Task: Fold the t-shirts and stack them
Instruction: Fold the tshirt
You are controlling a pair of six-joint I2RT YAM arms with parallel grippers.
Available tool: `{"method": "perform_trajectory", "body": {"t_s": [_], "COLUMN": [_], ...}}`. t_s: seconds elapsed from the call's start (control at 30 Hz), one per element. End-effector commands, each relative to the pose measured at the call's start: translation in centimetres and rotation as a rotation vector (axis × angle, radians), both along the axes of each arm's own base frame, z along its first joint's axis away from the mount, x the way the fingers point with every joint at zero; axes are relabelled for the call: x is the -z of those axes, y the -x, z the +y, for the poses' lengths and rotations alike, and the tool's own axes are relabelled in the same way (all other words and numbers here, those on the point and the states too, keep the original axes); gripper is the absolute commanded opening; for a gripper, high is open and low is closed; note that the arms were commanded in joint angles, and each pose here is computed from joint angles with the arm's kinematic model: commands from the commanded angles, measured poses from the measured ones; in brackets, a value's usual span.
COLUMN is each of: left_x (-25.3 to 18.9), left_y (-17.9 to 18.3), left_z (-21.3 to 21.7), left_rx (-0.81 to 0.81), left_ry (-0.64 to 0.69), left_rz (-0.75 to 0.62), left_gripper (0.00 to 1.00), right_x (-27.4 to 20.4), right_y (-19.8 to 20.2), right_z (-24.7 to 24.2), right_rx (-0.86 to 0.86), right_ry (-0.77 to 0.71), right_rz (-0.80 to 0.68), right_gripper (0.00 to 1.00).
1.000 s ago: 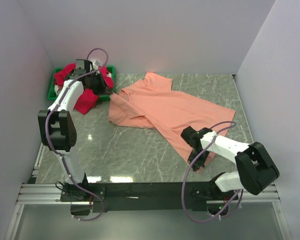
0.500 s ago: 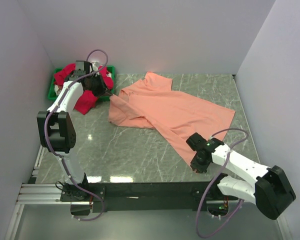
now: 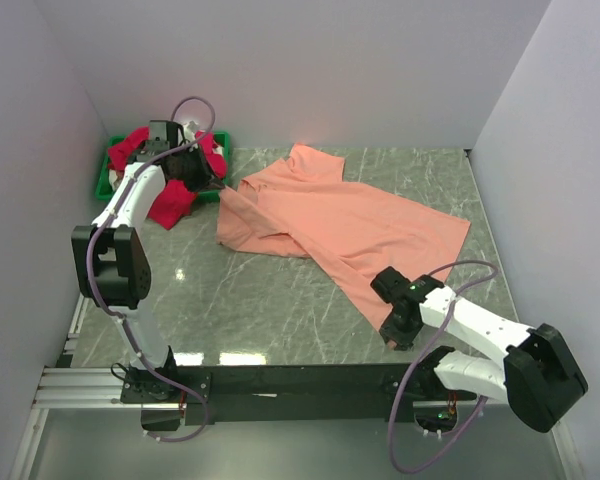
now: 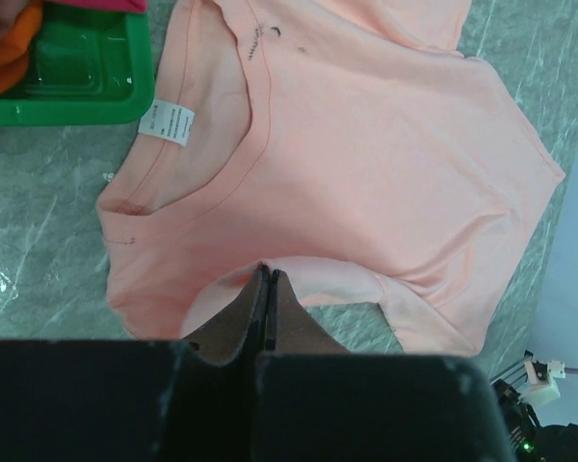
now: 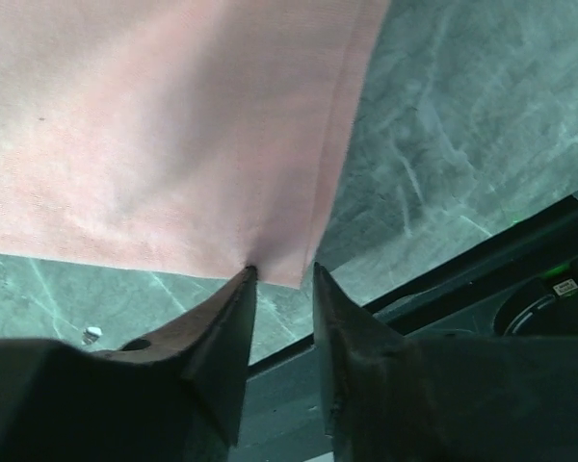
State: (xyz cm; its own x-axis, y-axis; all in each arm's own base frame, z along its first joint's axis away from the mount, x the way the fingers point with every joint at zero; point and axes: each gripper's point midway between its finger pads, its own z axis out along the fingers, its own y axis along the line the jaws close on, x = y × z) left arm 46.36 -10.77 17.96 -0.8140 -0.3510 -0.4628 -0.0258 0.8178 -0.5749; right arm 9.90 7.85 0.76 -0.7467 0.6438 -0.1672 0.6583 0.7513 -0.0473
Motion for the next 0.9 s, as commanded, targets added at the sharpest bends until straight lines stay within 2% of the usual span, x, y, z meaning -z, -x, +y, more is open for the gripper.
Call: {"method": "perform_trajectory", "body": {"t_s": [0.0, 0.3, 0.63, 0.87], "left_x": [-3.9, -3.8, -3.1, -2.2], "left_y": [-0.1, 0.3, 3.3, 8.0], "left_z": [-0.2, -0.3, 0.3, 0.2], "left_rx": [0.013, 0.016, 0.007, 0.018], "left_ry": [0.012, 0.016, -0.017, -0.015], "left_rz": [-0.110, -0.108, -0.097, -0.067], "left_gripper": [0.00, 0.01, 0.01, 0.01], "right_x": [0.8, 0.8, -2.2, -5.5], "right_y": [-0.8, -0.5, 1.1, 2.6], "right_z": [-1.0, -0.8, 0.6, -0.4], "right_rx": [0.020, 0.001, -0.082, -0.098], "right_ry": [0.065, 0.049, -0.052, -0.035], "right_rz": [-0.038, -0.030, 0.040, 0.065], "right_gripper": [0.34, 0.00, 0.00, 0.00]}}
